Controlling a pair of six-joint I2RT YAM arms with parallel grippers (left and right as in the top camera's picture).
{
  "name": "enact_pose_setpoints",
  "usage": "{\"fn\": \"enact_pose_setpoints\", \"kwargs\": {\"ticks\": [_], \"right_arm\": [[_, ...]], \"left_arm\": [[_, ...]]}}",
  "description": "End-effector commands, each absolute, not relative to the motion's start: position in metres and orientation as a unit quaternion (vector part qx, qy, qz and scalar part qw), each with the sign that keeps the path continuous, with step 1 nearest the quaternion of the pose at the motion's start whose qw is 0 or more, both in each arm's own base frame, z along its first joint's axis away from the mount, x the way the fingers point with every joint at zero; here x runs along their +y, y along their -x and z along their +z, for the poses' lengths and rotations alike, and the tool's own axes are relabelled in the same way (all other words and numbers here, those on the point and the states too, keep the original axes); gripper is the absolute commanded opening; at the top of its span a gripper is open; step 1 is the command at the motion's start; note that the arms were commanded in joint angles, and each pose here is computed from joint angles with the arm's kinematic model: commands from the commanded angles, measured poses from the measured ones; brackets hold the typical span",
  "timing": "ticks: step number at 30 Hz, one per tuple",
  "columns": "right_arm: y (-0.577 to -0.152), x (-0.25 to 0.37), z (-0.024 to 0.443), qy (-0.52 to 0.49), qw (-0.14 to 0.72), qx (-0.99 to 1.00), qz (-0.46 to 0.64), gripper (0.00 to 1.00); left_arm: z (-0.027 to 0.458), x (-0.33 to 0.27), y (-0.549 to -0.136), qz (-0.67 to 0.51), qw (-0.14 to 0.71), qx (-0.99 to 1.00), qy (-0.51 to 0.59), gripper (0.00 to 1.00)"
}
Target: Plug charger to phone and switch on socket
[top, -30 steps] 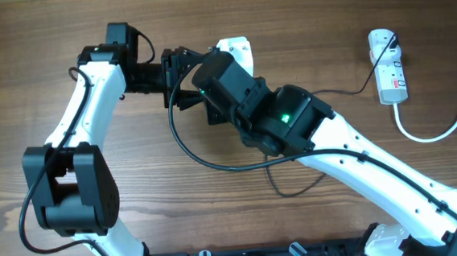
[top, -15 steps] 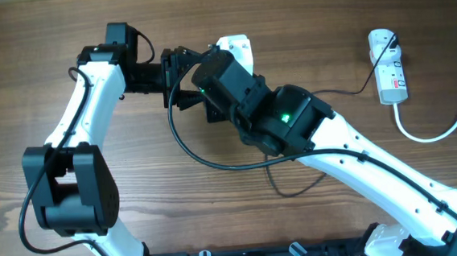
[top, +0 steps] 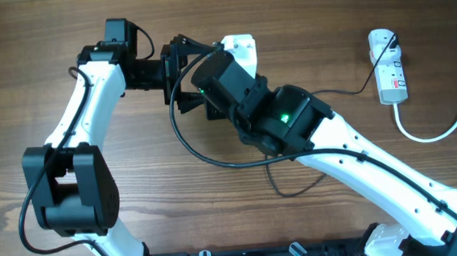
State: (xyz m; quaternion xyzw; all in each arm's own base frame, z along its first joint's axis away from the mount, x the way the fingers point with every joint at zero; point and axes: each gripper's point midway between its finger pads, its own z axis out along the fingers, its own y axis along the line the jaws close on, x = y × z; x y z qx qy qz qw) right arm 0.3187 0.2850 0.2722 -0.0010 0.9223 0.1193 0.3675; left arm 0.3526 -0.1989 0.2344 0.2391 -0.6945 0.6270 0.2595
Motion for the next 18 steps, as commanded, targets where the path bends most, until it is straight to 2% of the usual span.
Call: {"fn": "enact_pose_setpoints", "kwargs": {"ticks": [1, 10, 18], "right_arm": [[-0.332, 0.258, 0.302, -0.073, 0.431, 0.895, 0.093, 0.04], [-0.313, 0.226, 0.357, -0.126, 0.466, 0.863, 0.148, 0.04], [-0.305, 0.216, 0.349, -0.212, 0.433, 0.858, 0.175, 0.04]], "left_arm": [[0.25, -0.198, -0.351, 0.633, 0.235, -0.704, -0.221, 1.0], [0.244, -0.197, -0.358, 0.625, 0.208, -0.721, -0.214, 1.0], [0.246, -0.198, -0.36, 0.632, 0.201, -0.721, -0.204, 1.0]]}}
